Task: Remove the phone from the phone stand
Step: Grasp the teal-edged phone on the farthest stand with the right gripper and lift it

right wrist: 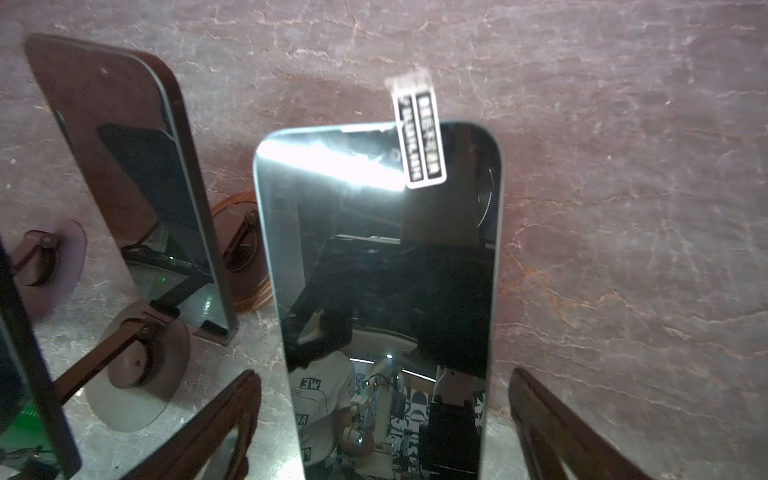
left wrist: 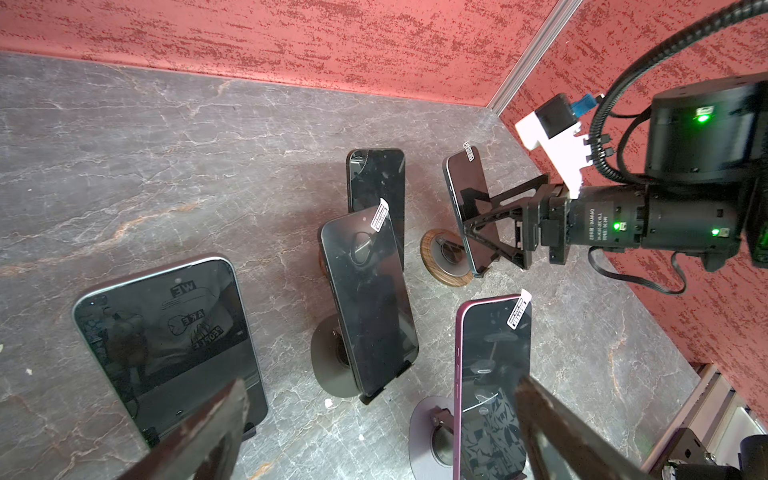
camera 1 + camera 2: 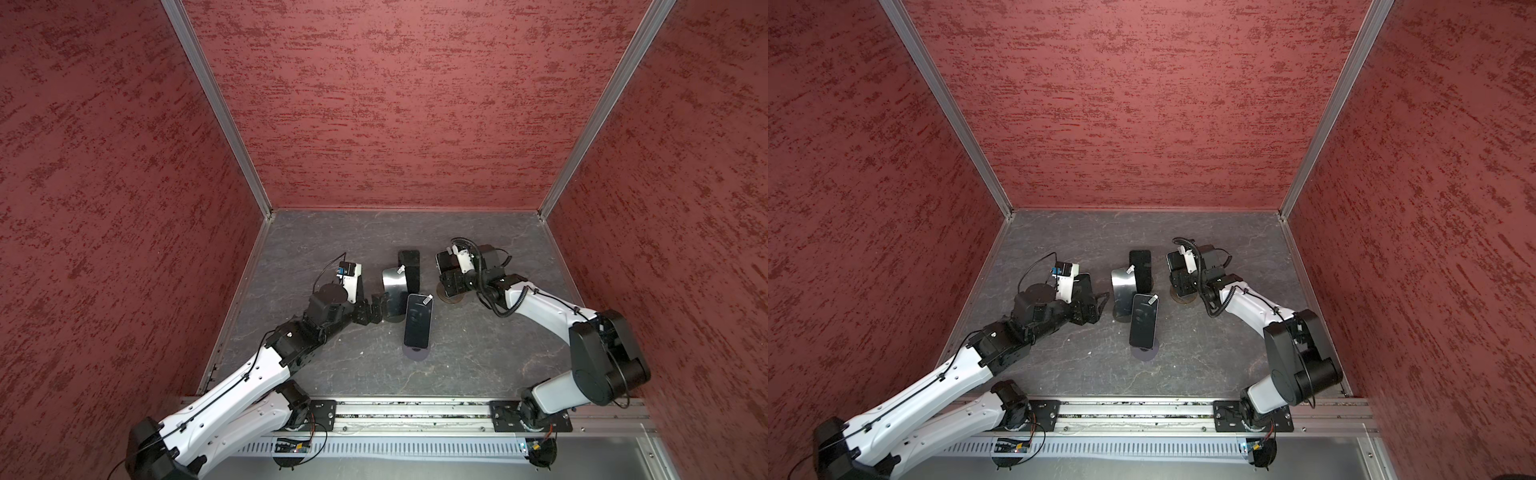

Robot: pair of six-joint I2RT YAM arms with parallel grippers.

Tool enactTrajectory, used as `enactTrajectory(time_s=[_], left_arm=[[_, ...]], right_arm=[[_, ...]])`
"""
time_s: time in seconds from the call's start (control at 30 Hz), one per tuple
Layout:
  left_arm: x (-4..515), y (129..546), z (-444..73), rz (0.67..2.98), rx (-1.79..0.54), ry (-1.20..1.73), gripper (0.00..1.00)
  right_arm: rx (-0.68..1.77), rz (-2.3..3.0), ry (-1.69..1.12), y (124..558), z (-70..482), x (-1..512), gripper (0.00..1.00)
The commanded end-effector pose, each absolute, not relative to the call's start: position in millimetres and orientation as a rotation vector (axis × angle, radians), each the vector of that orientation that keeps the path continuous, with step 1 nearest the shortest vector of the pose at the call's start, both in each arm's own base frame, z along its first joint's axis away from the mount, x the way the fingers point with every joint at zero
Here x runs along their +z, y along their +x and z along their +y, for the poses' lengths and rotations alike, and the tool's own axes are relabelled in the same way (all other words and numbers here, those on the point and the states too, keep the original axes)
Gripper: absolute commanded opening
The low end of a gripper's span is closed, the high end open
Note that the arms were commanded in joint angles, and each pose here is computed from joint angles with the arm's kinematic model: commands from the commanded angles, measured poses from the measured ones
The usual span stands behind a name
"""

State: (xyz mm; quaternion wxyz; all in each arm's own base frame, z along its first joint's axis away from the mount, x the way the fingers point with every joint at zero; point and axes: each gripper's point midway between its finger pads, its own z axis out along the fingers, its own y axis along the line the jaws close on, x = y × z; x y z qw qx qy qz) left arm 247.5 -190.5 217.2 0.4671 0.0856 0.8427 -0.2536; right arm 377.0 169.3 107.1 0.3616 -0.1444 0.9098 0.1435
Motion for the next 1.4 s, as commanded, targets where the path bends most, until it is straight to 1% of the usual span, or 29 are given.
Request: enactTrajectory(time_s=[0.0, 0.3, 0.5, 0.63, 0.97, 1.2, 1.37], left_arm=[[215.9, 246.3, -193.5, 2.061, -0.628, 0.240, 1.00], [216.4, 246.2, -193.7, 2.060, -0.620, 0.257, 0.99], [220.5, 246.7, -190.3, 2.047, -0.605, 0.252, 0.99], [222.0, 247.3, -188.6, 2.039, -0.601, 0.247, 1.00], [220.1, 246.8, -188.3, 2.044, -0.604, 0.245, 0.99], [218.2, 246.8, -188.2, 2.047, -0.599, 0.250, 0.99], [220.7, 247.9, -189.7, 2.033, -0.601, 0.265, 0.99]], right_arm=[[0.320, 2.299, -0.377, 390.2, 170.8, 115.4, 0.91], [0.297, 2.315, -0.371, 393.0, 172.3, 106.8, 0.82], [0.301, 2.300, -0.376, 392.0, 174.8, 108.3, 0.69], [0.311, 2.273, -0.365, 392.1, 175.3, 116.8, 0.64], [0.359, 2.196, -0.277, 392.5, 174.6, 153.4, 0.60], [0.280, 2.174, -0.160, 393.8, 155.3, 178.0, 0.59], [0.206, 2.200, -0.103, 394.7, 141.3, 181.3, 0.58]])
